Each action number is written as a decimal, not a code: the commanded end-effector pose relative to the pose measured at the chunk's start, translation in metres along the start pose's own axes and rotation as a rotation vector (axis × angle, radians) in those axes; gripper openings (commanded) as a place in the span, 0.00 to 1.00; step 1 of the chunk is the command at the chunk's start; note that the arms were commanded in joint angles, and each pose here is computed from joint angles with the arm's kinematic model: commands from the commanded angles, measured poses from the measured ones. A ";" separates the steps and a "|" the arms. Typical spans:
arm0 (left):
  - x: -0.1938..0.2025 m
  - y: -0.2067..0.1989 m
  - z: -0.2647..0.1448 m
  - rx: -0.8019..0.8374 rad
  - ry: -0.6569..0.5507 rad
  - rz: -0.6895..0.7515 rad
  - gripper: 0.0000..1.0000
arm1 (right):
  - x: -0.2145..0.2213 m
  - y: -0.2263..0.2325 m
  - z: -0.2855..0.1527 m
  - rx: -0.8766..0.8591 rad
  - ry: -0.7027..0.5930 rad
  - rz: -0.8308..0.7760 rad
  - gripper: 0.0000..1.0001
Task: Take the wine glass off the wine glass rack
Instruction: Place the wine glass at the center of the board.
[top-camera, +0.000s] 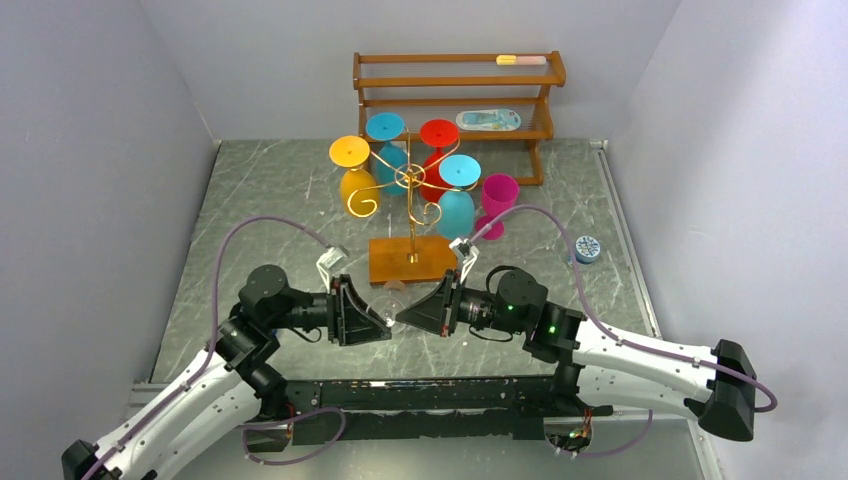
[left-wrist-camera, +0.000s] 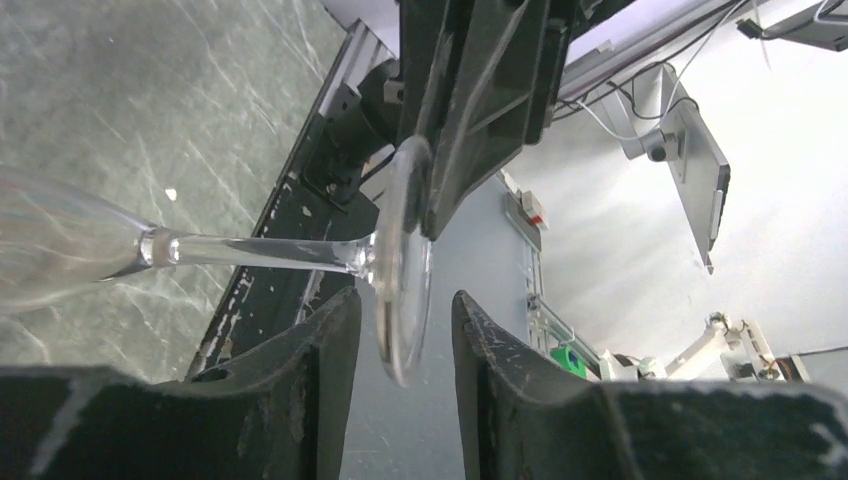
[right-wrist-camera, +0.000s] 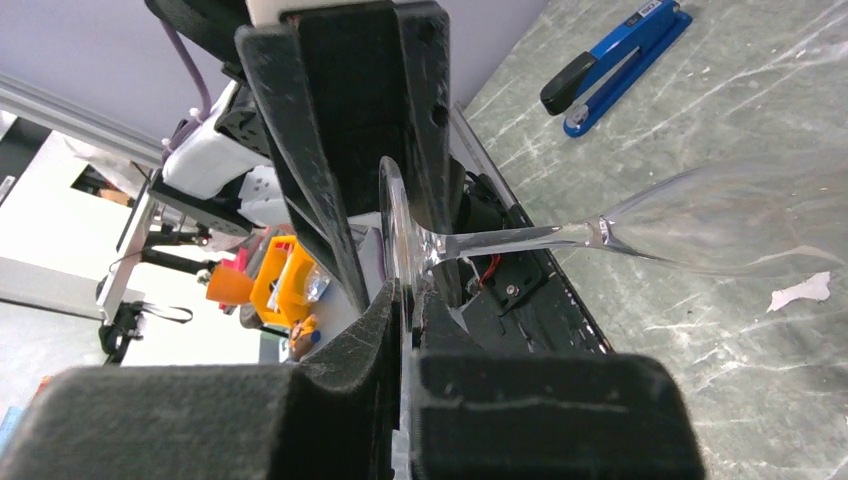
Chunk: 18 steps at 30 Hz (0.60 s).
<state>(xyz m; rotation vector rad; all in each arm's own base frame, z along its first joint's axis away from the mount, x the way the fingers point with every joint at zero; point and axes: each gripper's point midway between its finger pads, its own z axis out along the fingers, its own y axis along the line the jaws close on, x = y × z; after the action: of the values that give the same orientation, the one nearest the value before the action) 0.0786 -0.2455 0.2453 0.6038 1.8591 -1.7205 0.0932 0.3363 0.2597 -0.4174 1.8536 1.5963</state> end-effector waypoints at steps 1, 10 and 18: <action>0.004 -0.004 0.012 -0.002 0.026 0.015 0.38 | -0.024 0.027 -0.004 -0.052 -0.055 -0.032 0.00; -0.007 -0.018 0.024 0.025 -0.048 0.042 0.37 | -0.019 0.021 -0.008 -0.031 -0.043 -0.029 0.00; -0.019 -0.025 0.013 0.055 -0.199 0.014 0.40 | -0.016 0.014 -0.012 -0.011 -0.045 -0.028 0.00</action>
<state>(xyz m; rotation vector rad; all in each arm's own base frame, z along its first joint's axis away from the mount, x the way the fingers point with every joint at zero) 0.0699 -0.2638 0.2617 0.5491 1.7588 -1.7515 0.0930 0.3280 0.2763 -0.4143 1.8248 1.5832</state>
